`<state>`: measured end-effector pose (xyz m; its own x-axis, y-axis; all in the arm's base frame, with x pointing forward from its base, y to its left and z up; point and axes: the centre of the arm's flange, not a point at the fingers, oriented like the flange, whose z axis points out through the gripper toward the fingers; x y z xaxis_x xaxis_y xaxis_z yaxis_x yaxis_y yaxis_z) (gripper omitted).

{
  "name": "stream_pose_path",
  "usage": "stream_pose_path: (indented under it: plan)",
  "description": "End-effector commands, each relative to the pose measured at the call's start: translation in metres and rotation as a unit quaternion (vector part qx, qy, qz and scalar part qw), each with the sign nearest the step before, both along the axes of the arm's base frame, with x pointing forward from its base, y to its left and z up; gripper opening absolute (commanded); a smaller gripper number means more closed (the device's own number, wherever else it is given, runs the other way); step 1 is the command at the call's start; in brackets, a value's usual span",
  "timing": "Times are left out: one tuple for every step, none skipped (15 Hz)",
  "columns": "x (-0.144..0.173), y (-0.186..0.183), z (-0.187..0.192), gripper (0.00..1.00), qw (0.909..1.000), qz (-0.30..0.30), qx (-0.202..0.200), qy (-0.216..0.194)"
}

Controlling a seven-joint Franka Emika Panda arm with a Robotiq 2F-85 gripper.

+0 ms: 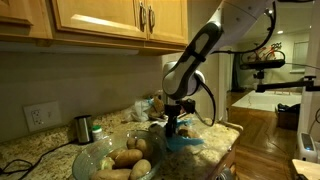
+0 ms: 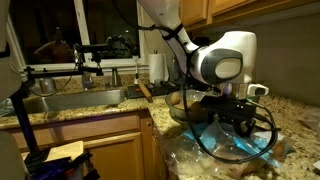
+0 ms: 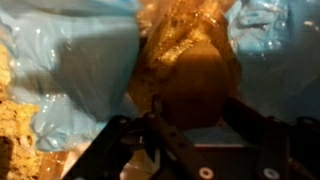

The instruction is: Remove some potatoes from the plastic and put them into the bowl

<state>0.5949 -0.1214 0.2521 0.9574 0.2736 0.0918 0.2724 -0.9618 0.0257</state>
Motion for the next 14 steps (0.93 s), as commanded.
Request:
stream_pose_path:
  plan:
    - [-0.04,-0.009,0.008,0.39,0.9996,0.003,0.01,0.028]
    - [-0.043,-0.009,0.009,0.39,0.9995,0.002,0.01,0.03]
    - [-0.047,-0.01,0.009,0.39,0.9994,0.001,0.009,0.034]
    - [-0.048,-0.01,0.008,0.39,0.9993,-0.001,0.008,0.037]
    - [-0.049,-0.012,0.007,0.39,0.9992,-0.004,0.008,0.04]
    - [-0.05,-0.013,0.008,0.39,0.9991,-0.006,0.007,0.041]
    - [-0.049,-0.014,0.009,0.76,0.9992,-0.007,0.006,0.038]
    - [-0.048,-0.014,0.011,0.9,0.9995,-0.005,0.004,0.032]
    - [-0.044,-0.013,0.016,0.95,0.9998,-0.001,0.002,0.022]
    - [-0.041,-0.013,0.021,0.98,0.9999,0.001,0.0,0.013]
    - [-0.036,-0.011,0.028,1.0,1.0,0.006,-0.003,0.0]
    - [-0.03,-0.01,0.035,1.0,0.9999,0.009,-0.004,-0.011]
    - [-0.026,-0.009,0.041,1.0,0.9997,0.011,-0.005,-0.02]
    - [-0.022,-0.009,0.045,1.0,0.9996,0.012,-0.004,-0.025]
